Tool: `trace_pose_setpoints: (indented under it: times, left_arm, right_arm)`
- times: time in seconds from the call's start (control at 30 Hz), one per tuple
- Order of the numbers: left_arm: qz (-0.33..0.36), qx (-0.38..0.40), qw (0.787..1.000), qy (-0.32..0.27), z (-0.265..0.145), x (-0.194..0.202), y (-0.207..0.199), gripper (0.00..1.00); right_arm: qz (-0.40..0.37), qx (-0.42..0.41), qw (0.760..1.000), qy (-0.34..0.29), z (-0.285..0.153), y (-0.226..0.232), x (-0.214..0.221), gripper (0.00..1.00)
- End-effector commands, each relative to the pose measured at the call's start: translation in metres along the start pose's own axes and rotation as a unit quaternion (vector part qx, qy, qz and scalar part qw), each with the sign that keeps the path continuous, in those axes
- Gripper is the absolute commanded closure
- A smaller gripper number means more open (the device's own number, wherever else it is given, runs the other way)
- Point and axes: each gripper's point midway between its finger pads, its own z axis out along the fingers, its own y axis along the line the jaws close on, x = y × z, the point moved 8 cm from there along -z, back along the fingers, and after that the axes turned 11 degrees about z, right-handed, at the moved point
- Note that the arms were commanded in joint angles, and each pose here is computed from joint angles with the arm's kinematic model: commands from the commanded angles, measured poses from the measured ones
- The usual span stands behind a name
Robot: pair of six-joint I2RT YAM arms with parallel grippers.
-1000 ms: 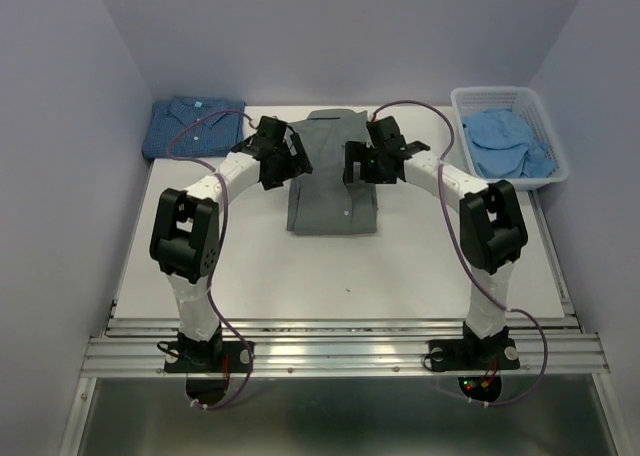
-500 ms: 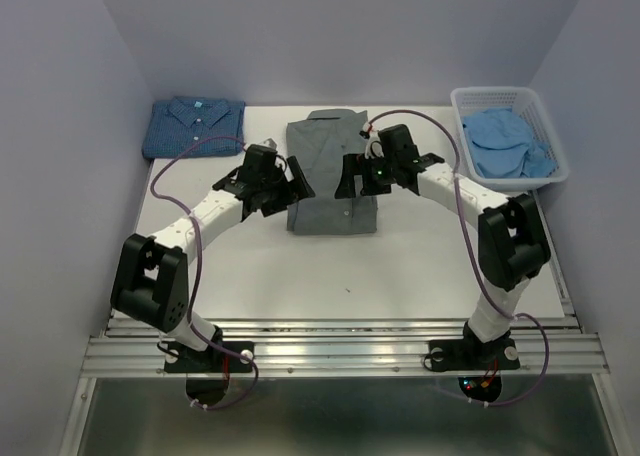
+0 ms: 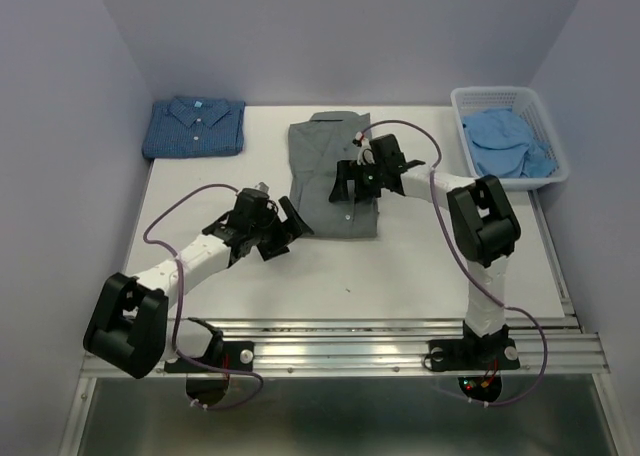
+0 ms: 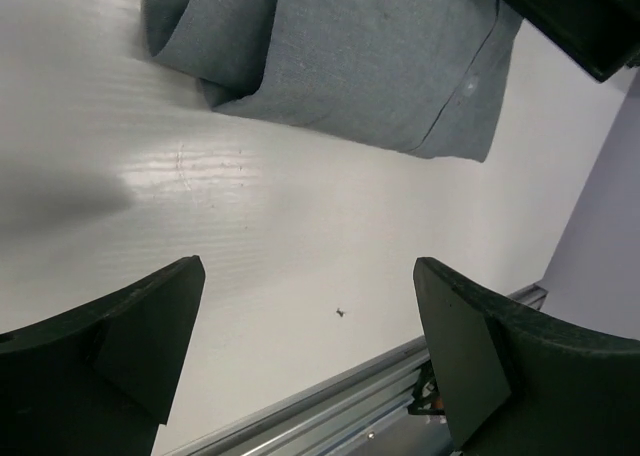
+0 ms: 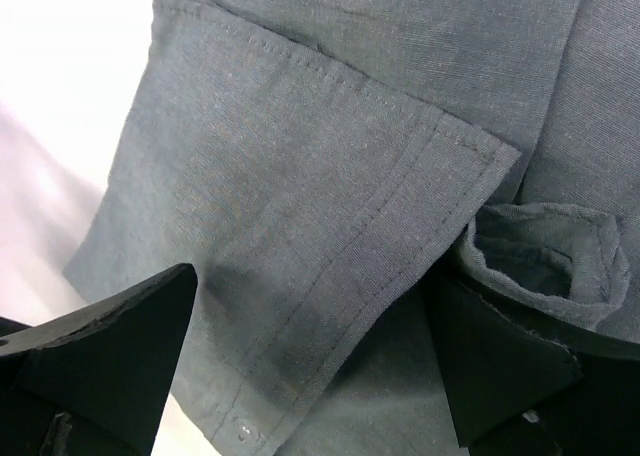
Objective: Fold and stack the long sleeve shirts
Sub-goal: Fold the shirt
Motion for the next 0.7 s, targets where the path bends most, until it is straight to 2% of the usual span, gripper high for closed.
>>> trace_pose_setpoints:
  times: [0.0,0.03,0.1,0.17,0.2,0.23,0.33,0.5,0.6,0.67]
  left_arm:
    - [-0.05,0.023,0.998,-0.036,-0.016,0.006,0.0,0.01]
    - [-0.067,0.024,0.997,-0.039,-0.02,0.013,0.004,0.01]
    - [-0.086,0.019,0.995,-0.048,-0.024,0.019,0.009,0.01]
    - [-0.102,0.02,0.993,-0.055,-0.029,0.029,0.017,0.01]
    - [-0.12,0.011,0.991,-0.056,-0.028,0.035,0.023,0.01]
    - [-0.126,0.017,0.99,-0.066,-0.032,0.037,0.023,0.01]
    - [-0.157,0.006,0.985,-0.066,-0.034,0.05,0.034,0.01]
    - [-0.186,-0.044,0.98,-0.058,-0.038,0.068,0.048,0.01]
    - [-0.187,-0.07,0.977,-0.074,-0.049,0.061,0.046,0.01]
    - [-0.18,-0.092,0.976,-0.082,-0.055,0.057,0.045,0.01]
  right_arm:
    - [0.095,-0.007,0.995,0.008,0.001,0.01,0.052,0.0]
    - [0.137,-0.005,0.991,-0.009,-0.004,0.023,0.055,0.0]
    - [0.154,-0.032,0.987,-0.015,0.003,0.053,0.073,0.0]
    - [0.213,-0.038,0.976,-0.023,0.005,0.073,0.091,0.0]
    - [0.213,-0.07,0.974,-0.033,0.005,0.097,0.097,0.0]
    - [0.28,-0.059,0.957,-0.046,0.006,0.101,0.101,0.0]
    - [0.323,-0.083,0.939,-0.081,0.001,0.122,0.097,0.0]
    - [0.305,-0.054,0.938,-0.154,-0.01,0.128,0.071,0.0]
    - [0.3,-0.033,0.943,-0.143,-0.012,0.124,0.075,0.0]
    - [0.287,-0.048,0.948,-0.125,-0.014,0.129,0.077,0.0]
